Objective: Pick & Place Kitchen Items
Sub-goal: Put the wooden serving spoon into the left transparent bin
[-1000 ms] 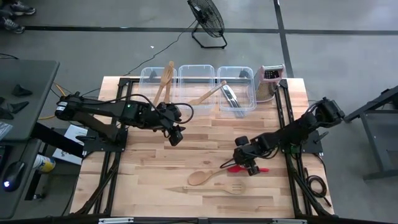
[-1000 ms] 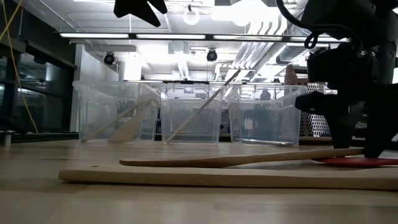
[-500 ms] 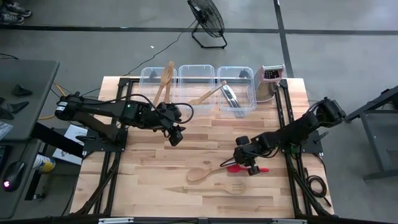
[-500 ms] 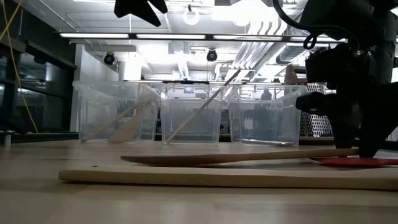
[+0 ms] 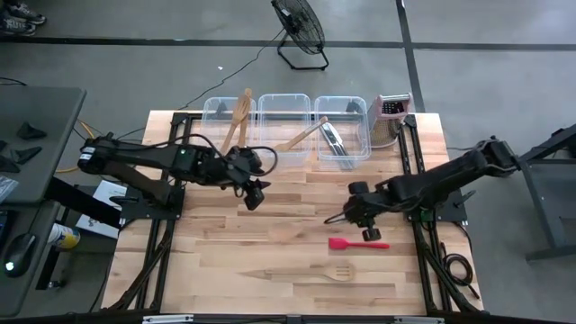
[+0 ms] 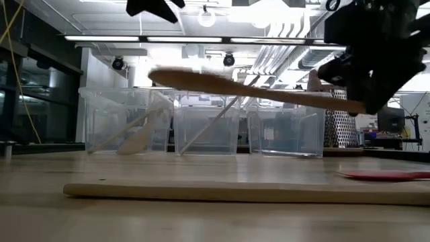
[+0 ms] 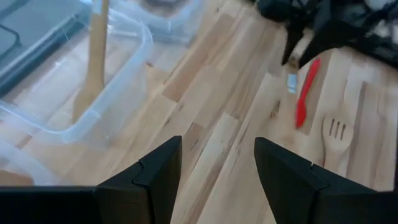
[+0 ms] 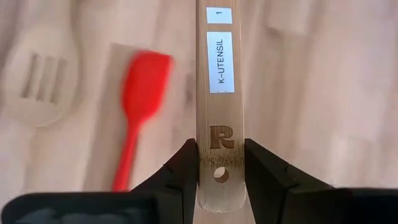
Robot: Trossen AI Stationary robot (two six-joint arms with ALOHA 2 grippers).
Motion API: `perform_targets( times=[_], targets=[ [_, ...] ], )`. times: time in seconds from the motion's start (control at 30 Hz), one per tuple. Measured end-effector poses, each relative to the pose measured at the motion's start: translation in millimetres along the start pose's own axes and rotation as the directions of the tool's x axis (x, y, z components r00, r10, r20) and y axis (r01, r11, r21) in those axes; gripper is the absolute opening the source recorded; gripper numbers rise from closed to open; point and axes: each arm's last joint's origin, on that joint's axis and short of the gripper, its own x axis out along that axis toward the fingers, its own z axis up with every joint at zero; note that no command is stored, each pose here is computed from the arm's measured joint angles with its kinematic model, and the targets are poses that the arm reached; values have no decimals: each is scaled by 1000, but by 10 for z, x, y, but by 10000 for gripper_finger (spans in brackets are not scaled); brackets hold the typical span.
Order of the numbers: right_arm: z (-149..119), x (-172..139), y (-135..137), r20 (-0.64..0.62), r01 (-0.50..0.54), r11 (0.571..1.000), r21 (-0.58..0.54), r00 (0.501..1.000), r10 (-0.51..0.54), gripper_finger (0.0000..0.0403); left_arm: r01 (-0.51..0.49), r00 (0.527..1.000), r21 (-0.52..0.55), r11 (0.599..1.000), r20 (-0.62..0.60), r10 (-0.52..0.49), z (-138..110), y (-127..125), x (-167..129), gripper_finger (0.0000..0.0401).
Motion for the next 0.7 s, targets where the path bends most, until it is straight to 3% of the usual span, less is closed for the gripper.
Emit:
perform_targets(
  times=[0.4,0.7],
  targets=[
    [-27,-493,-255,191,138,984,117,969,-159,97,26,978,9,1000,207,-28,112,213,-593,200],
    [103,-646,-423,363,275,929,248,862,-353,97,78,935,31,997,343,-84,202,261,-828,200]
  ],
)
